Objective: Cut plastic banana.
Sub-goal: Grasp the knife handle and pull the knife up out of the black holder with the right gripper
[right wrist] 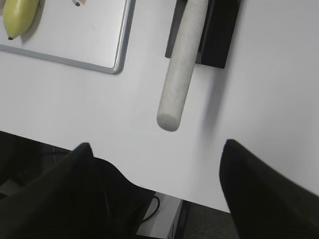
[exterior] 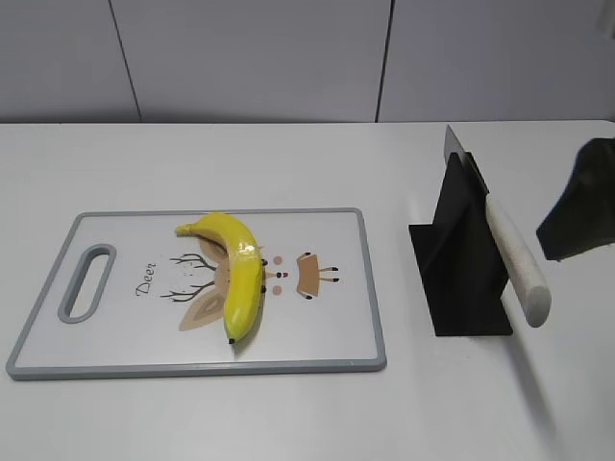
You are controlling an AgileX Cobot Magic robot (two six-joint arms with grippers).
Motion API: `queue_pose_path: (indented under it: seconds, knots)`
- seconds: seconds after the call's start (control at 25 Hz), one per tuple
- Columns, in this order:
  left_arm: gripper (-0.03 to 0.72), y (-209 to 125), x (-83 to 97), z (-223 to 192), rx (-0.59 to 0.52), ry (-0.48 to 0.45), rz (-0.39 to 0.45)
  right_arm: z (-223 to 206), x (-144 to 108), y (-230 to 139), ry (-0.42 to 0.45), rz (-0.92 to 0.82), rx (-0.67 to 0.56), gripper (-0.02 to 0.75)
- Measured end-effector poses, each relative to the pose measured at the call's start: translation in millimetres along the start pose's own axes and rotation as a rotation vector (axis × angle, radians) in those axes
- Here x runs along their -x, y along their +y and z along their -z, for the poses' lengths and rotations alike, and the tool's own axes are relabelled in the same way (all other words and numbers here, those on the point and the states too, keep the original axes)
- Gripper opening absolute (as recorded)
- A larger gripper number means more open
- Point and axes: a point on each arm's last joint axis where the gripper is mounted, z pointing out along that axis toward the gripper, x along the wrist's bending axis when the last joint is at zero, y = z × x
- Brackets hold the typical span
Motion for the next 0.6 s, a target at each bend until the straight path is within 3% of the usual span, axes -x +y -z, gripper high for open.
queue_pose_path:
  seconds: [0.28,0.6]
  knots:
    - [0.585,0.0,0.0,0.0,0.0,0.0,0.0,-49.8,-0.8,29.8,-0.044,-0.045,-0.154,0.589]
    - [0.572,0.0,0.0,0.0,0.0,0.0,0.0,-103.0,7.3,39.0,-0.124,-0.054,-0.283,0.589]
